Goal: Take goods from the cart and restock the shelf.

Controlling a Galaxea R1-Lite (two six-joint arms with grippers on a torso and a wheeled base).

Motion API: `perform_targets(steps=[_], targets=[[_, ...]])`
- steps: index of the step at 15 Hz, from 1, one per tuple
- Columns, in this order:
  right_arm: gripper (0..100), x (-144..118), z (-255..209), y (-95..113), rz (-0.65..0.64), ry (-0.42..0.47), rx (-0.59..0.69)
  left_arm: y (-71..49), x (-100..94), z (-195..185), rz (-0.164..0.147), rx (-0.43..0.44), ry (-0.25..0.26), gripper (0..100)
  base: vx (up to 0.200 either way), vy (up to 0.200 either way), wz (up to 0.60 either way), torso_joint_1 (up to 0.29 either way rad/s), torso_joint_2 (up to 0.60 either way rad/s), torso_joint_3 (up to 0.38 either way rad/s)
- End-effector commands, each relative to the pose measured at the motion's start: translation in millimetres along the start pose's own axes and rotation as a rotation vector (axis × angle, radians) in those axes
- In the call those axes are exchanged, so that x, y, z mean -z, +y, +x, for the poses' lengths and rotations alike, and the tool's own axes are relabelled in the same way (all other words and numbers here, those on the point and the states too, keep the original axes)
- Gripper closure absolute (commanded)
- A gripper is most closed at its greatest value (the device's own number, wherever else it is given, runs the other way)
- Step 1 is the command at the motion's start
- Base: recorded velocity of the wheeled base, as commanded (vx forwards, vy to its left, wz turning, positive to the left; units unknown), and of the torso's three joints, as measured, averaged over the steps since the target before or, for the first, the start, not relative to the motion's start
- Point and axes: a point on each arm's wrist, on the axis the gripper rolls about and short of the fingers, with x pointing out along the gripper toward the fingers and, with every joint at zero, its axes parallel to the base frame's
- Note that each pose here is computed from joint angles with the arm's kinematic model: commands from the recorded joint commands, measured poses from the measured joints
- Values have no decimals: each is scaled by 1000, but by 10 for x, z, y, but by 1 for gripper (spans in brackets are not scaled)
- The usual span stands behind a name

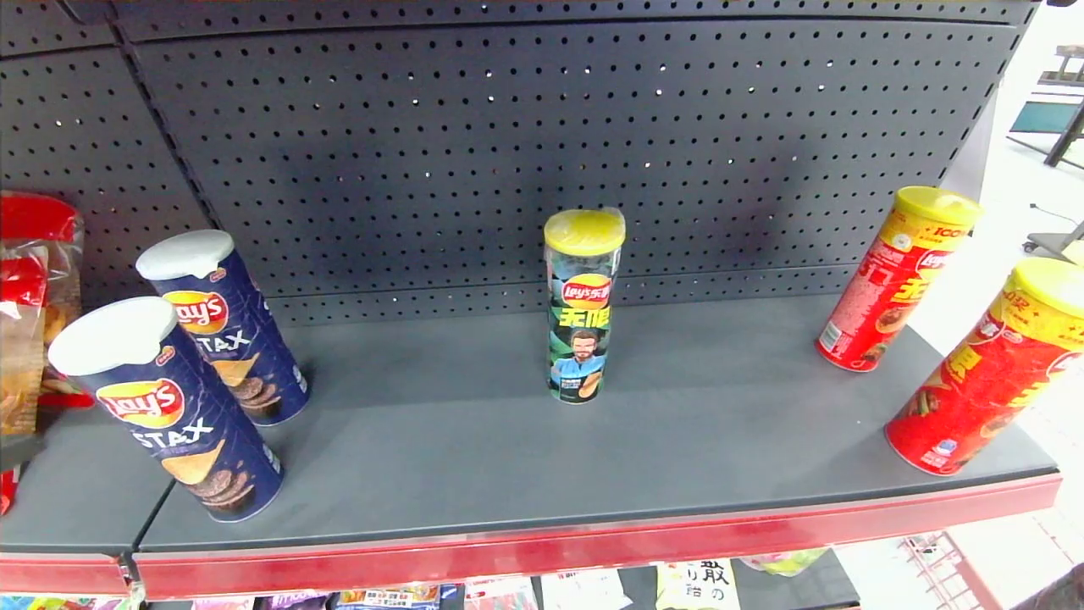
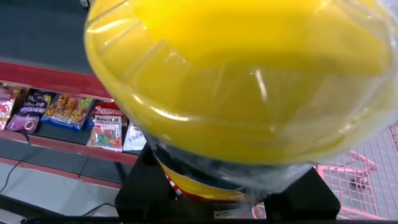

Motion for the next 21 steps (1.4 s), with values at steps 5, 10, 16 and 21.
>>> perform_targets(steps=[5,10,16,21], targets=[[100,-188,216,-28,24,-6,-11,272,-414,1990,49,371,141,0,0,0,0,0,0,0],[100,-177,194,-26,28,-12,-11,298,-329,2631,49,349,195,0,0,0,0,0,0,0],[100,-176,193,-25,28,-16,-10,582,-219,2685,105,244,228,0,0,0,0,0,0,0],[100,-177,192,-25,30,-14,-11,692,-72,2952,135,295,151,0,0,0,0,0,0,0]])
